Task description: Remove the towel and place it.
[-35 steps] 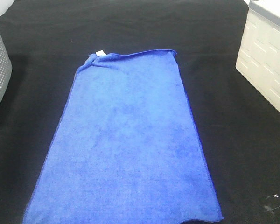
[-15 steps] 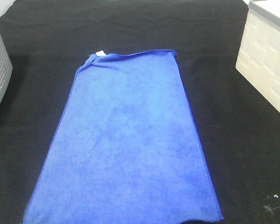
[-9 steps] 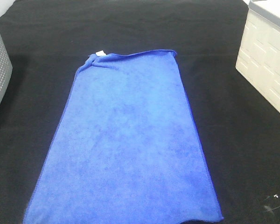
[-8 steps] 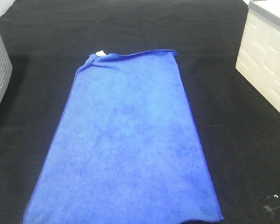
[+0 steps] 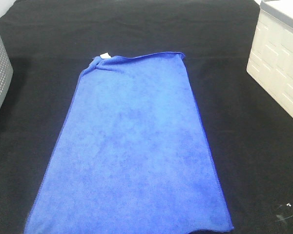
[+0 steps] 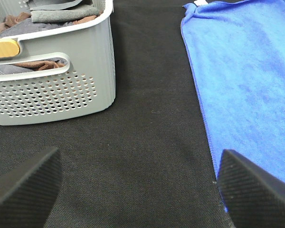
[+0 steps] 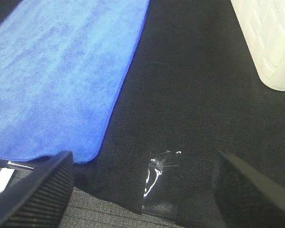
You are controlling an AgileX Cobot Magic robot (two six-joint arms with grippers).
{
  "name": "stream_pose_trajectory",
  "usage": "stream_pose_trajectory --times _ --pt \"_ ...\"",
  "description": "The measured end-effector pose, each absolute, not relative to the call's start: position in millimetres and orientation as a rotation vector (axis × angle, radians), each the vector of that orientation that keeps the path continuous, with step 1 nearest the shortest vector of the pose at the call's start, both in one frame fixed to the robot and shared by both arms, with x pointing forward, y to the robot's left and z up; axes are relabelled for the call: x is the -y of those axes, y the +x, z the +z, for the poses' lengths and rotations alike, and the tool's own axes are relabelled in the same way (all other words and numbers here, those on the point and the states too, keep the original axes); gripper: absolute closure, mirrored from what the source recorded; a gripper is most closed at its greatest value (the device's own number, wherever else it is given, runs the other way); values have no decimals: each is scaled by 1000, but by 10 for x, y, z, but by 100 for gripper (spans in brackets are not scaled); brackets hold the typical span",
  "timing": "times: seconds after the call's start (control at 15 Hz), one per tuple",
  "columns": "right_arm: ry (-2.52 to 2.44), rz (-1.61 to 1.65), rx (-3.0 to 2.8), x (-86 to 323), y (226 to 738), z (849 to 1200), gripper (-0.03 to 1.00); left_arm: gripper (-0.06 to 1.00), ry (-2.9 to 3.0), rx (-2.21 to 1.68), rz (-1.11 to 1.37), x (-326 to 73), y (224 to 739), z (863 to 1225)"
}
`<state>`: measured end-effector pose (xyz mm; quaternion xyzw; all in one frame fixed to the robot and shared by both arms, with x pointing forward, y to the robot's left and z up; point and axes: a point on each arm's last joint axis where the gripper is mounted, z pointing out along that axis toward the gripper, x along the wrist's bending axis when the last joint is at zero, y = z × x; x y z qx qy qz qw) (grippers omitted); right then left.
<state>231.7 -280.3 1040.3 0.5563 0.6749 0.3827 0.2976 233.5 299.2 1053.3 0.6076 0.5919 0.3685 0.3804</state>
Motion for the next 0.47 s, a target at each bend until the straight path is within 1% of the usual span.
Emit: stream_pose_trajectory --times 0.47 --pt "1478 1017 -1794 2803 2317 10403 21 12 1551 -1511 941 -2992 2335 10533"
